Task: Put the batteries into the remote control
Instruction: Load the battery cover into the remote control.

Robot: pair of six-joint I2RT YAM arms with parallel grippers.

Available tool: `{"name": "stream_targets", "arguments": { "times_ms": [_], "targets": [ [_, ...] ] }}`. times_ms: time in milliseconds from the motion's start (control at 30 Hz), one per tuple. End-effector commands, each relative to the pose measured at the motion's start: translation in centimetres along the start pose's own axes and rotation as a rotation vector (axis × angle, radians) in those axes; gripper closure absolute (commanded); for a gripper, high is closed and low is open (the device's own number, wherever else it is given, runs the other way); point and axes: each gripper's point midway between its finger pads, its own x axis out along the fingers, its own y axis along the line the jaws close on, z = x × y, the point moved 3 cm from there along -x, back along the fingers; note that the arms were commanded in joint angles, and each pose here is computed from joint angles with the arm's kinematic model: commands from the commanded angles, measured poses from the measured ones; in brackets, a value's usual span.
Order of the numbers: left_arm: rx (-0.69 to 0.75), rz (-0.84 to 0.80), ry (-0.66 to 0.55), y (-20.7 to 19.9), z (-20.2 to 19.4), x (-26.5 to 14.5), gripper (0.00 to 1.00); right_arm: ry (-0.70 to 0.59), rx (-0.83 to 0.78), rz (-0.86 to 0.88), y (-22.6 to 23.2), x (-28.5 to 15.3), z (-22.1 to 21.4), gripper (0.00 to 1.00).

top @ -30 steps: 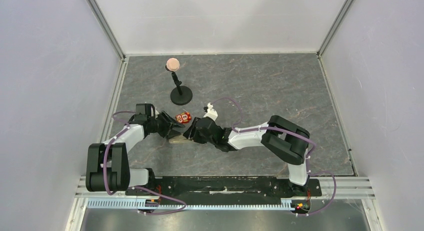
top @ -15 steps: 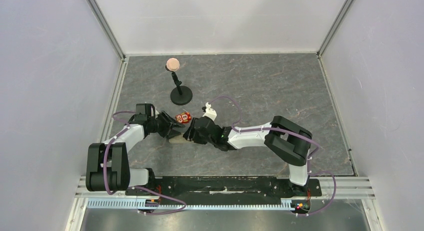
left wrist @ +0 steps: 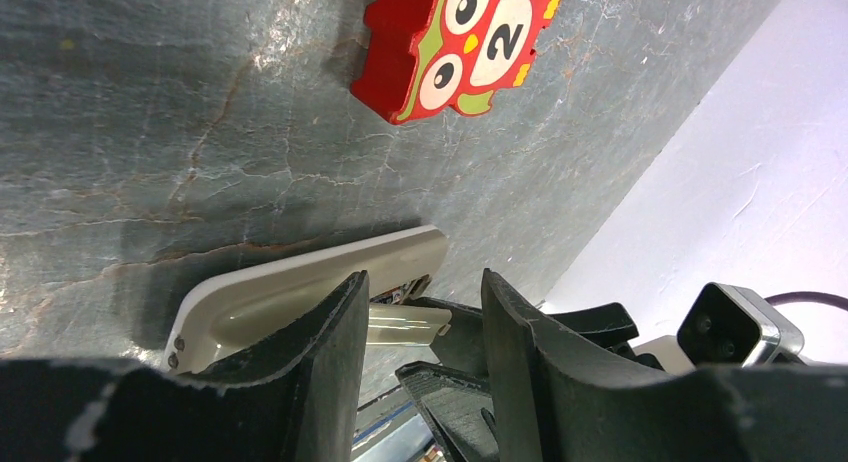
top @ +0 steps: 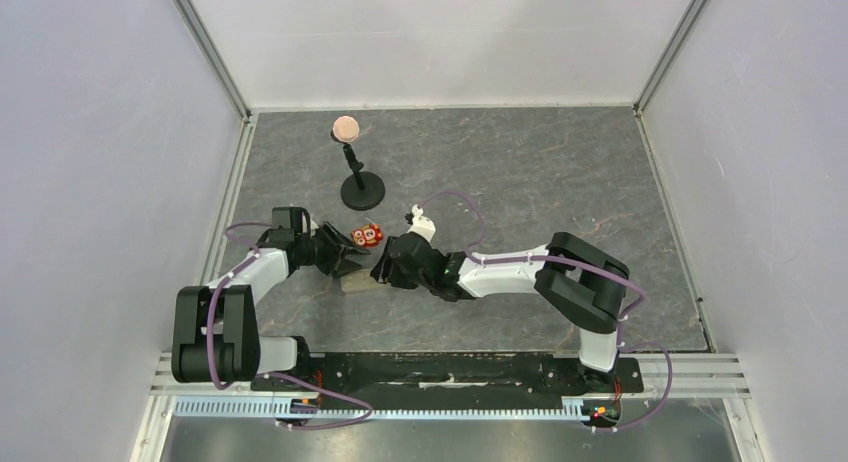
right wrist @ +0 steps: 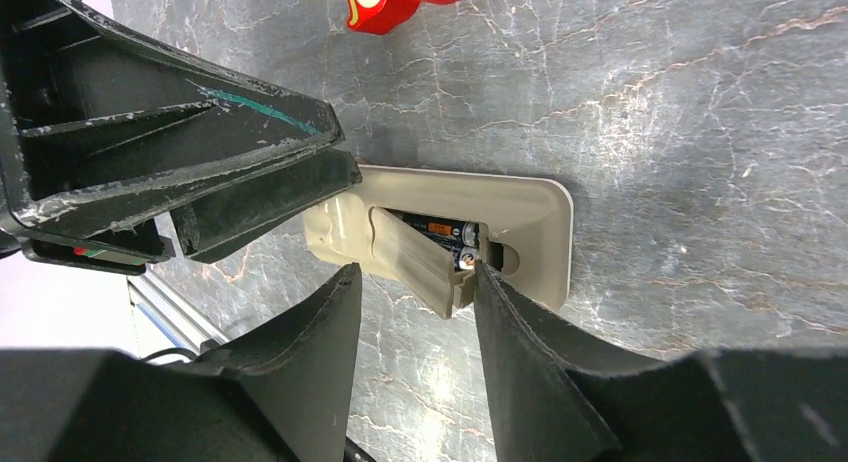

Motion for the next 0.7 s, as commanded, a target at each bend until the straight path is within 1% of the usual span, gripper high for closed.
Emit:
{"name": "stream_targets", "arguments": {
  "times_ms": [0,67,100,400,667],
  "targets": [
    [0.021,-0.032,-0.014,-0.8,0.2,-0.3,0.49,-0.01,-0.042,-0.049,-1.0,-1.1,0.4,0.52],
    [0.021,-0.033,-0.018,-0.8,0.3,-0.3,0.49,-0.021,-0.051,-0.043,-0.7,-1.3,0.7,0.46],
    [0.022,-0.033,-0.019,-0.8,0.3,-0.3,0.49,-0.032,-0.053,-0.048,-0.9,-1.5,0.9,0.45],
    [0.028,-0.042,-0.032,-1.3,0.4,-0.6,0.49,-0.051,-0.053,-0.045,-0.9,-2.3,1.3,0.44],
    [0.067,-0.046,-0.055,-2.0,0.5,-1.6,0.49,-0.073,-0.135,-0.044,-0.3,-2.6,2.2,0.56]
  ]
}}
